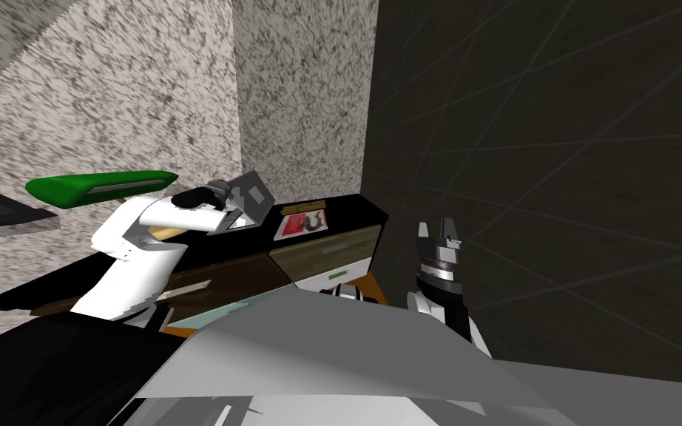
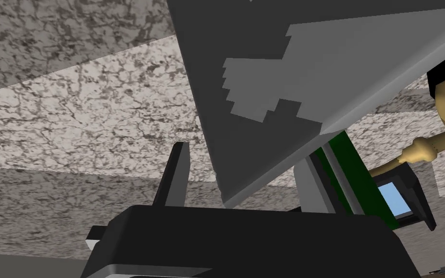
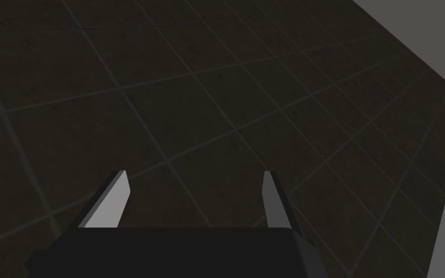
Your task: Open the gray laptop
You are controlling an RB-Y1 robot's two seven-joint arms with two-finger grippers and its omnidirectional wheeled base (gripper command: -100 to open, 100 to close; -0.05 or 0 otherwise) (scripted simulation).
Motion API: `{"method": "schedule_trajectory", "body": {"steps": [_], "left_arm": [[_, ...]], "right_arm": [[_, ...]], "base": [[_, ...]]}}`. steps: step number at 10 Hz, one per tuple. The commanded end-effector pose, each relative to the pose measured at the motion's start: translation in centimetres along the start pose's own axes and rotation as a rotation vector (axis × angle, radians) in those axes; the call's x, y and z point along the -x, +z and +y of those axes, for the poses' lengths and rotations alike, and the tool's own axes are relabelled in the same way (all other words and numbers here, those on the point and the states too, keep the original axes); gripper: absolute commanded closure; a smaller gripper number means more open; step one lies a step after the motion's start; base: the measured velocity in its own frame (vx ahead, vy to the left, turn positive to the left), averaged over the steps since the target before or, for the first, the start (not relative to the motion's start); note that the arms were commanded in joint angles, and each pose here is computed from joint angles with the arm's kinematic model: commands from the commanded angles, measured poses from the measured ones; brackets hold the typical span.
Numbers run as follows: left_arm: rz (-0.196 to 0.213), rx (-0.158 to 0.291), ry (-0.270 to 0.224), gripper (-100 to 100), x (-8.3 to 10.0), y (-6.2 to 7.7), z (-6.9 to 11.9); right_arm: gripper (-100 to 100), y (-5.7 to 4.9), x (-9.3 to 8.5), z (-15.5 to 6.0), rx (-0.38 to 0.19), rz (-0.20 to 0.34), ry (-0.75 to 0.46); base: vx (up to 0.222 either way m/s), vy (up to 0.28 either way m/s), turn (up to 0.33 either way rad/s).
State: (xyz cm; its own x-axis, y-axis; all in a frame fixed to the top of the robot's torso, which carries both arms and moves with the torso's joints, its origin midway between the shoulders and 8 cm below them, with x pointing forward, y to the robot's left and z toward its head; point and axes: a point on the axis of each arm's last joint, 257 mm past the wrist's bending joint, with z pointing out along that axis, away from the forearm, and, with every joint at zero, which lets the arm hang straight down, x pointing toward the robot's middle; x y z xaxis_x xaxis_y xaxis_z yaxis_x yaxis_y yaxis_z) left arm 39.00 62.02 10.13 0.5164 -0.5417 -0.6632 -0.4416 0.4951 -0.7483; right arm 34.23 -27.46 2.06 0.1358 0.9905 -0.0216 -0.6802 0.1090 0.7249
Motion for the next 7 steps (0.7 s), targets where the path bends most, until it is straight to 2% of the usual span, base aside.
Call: {"method": "schedule_trajectory", "body": {"steps": [1, 5, 6, 7], "left_arm": [[0.027, 0.034, -0.11, 100, -0.2, 0.5, 0.9], [0.067, 0.071, -0.264, 100, -0.7, 1.1, 1.6], [0.057, 0.051, -0.237, 100, -0.3, 1.0, 1.0], [0.075, 0.075, -0.328, 100, -0.8, 1.6, 2.0]], "right_arm": [[0, 0.0, 0.0, 0.0, 0.0, 0.0, 0.0], [0, 0.0, 0.0, 0.0, 0.0, 0.0, 0.0], [0, 0.0, 0.0, 0.0, 0.0, 0.0, 0.0], [0, 0.0, 0.0, 0.0, 0.0, 0.0, 0.0]], "base": [[-0.048, 0.091, -0.033], [-0.03, 0.079, -0.019], [-0.015, 0.037, -0.01], [-0.043, 0.041, 0.011]]}}
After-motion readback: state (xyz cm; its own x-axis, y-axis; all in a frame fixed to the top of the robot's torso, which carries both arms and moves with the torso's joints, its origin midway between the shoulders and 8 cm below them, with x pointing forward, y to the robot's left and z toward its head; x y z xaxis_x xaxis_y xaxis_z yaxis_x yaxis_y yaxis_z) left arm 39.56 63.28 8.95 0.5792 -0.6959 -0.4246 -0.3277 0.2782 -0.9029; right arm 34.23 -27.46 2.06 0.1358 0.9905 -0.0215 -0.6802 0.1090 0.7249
